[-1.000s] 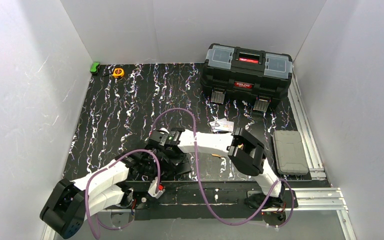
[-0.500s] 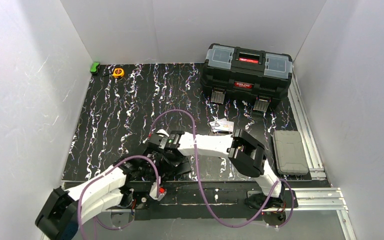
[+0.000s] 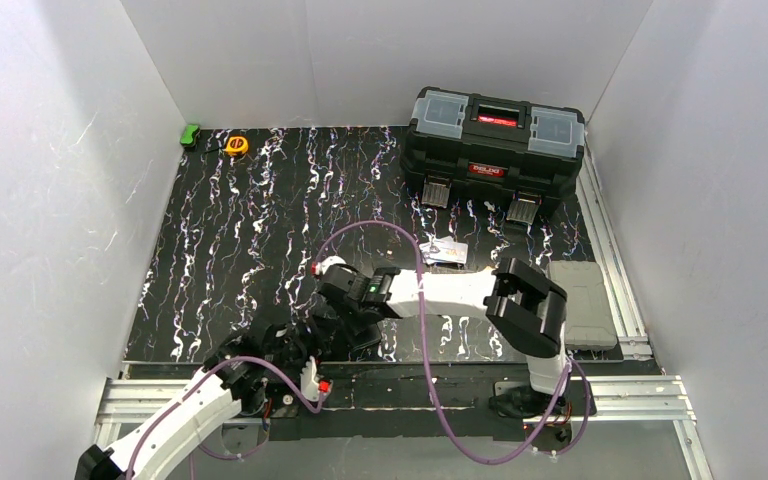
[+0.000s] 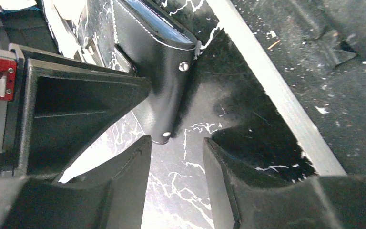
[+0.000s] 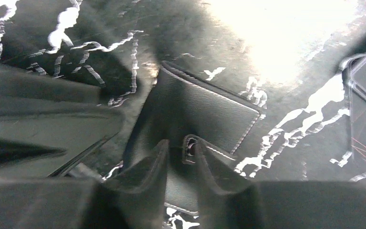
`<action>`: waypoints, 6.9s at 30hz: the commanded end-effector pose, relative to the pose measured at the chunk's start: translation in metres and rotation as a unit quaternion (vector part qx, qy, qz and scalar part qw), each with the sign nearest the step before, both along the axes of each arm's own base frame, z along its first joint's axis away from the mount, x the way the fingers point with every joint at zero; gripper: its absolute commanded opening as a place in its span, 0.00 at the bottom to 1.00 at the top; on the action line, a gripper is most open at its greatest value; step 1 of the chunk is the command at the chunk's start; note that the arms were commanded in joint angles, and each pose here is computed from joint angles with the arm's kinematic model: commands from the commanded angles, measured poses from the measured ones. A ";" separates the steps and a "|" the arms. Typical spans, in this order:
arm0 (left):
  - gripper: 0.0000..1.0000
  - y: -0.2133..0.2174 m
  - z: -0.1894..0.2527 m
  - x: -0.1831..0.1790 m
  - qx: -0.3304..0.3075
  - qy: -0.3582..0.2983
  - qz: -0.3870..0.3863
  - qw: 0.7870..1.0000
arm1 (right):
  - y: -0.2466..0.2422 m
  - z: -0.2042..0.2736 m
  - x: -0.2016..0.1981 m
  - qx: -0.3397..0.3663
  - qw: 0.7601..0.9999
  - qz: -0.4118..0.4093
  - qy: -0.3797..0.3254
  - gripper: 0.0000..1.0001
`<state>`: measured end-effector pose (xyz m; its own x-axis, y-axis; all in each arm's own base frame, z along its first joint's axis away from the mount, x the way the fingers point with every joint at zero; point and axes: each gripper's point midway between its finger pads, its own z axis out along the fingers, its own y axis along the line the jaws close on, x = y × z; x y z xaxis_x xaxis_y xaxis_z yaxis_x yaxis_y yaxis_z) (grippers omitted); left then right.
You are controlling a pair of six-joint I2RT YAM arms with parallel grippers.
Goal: Put the credit cards into the card holder
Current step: Close the card holder at the center of the board.
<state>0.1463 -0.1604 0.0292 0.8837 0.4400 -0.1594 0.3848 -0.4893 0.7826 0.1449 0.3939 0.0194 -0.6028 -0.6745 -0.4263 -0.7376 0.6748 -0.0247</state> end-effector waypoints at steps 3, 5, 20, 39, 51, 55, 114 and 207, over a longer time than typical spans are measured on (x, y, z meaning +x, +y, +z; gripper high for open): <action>0.44 0.008 -0.031 -0.020 0.045 0.066 -0.019 0.997 | -0.042 -0.087 -0.052 -0.023 0.989 -0.031 0.145 0.42; 0.44 0.007 -0.030 -0.019 0.045 0.067 -0.020 0.997 | -0.037 -0.075 -0.047 -0.005 0.990 -0.037 0.139 0.44; 0.41 0.009 -0.028 -0.015 0.051 0.069 -0.007 0.996 | -0.025 0.019 -0.003 0.070 0.992 -0.066 0.082 0.40; 0.38 0.010 -0.028 -0.018 0.053 0.083 -0.006 0.995 | -0.033 0.033 -0.001 0.014 0.996 -0.085 0.019 0.04; 0.38 -0.005 -0.028 -0.018 0.054 0.082 -0.057 0.994 | -0.038 0.035 -0.004 0.012 0.995 -0.100 0.026 0.01; 0.39 -0.019 -0.023 -0.013 0.047 0.086 -0.081 0.992 | -0.039 0.035 -0.004 0.023 0.994 -0.104 0.026 0.01; 0.52 -0.090 0.031 0.010 -0.055 0.079 -0.180 0.979 | -0.039 0.004 0.038 0.125 0.981 -0.129 0.069 0.01; 0.29 -0.024 -0.044 -0.040 0.090 0.163 -0.223 0.957 | -0.021 0.059 0.051 0.172 0.976 -0.119 0.061 0.38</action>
